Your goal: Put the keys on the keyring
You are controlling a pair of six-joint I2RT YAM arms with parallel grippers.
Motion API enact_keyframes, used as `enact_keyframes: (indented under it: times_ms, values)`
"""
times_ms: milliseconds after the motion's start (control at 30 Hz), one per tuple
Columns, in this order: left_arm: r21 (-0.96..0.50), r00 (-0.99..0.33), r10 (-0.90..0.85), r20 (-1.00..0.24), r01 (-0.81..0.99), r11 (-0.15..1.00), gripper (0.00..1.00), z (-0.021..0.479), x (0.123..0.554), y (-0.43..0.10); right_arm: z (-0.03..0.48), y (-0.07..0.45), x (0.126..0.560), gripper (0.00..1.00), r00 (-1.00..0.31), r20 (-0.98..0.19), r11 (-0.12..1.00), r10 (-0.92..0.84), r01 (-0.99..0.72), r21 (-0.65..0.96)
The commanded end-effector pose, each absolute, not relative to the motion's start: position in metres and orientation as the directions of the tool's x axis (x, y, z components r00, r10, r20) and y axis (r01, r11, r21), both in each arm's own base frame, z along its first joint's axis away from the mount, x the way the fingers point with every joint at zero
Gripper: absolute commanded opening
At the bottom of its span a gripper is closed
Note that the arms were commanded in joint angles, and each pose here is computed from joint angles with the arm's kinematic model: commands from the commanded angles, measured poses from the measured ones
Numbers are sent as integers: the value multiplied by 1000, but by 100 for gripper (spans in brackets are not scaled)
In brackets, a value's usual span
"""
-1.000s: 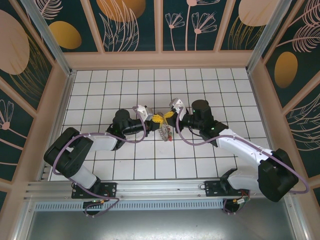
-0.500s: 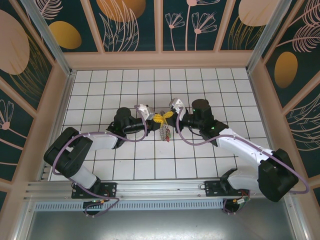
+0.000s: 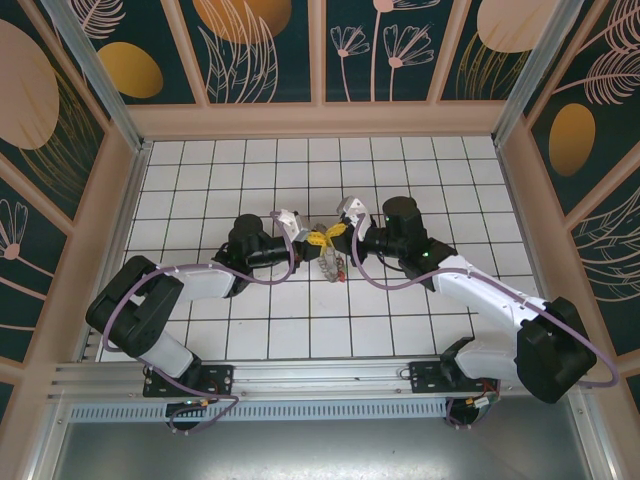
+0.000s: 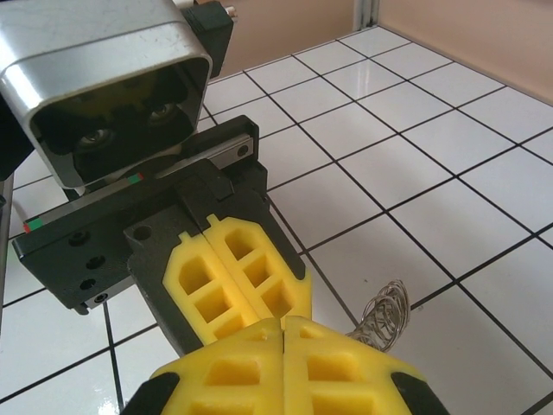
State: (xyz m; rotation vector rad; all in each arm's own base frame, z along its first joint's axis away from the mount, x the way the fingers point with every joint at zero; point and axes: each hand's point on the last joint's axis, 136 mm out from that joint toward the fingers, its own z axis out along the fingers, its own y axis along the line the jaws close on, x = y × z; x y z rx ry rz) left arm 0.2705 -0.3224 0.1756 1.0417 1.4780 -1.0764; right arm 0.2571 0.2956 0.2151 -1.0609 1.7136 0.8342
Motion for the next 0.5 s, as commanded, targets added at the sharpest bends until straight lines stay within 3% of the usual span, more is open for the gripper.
enact_keyframes:
  times_ms: [0, 200, 467]
  values:
    - [-65, -80, 53, -995, 969, 238, 0, 194, 271, -322, 235, 296, 264, 0, -151, -954, 416, -260, -909, 31]
    - [-69, -74, 11, -997, 963, 260, 0, 198, 271, -318, 223, 280, 277, 0, -235, -945, 498, -227, -862, 94]
    - [-76, -80, 6, -997, 964, 255, 0, 197, 271, -319, 233, 285, 274, 0, -212, -958, 456, -194, -884, 104]
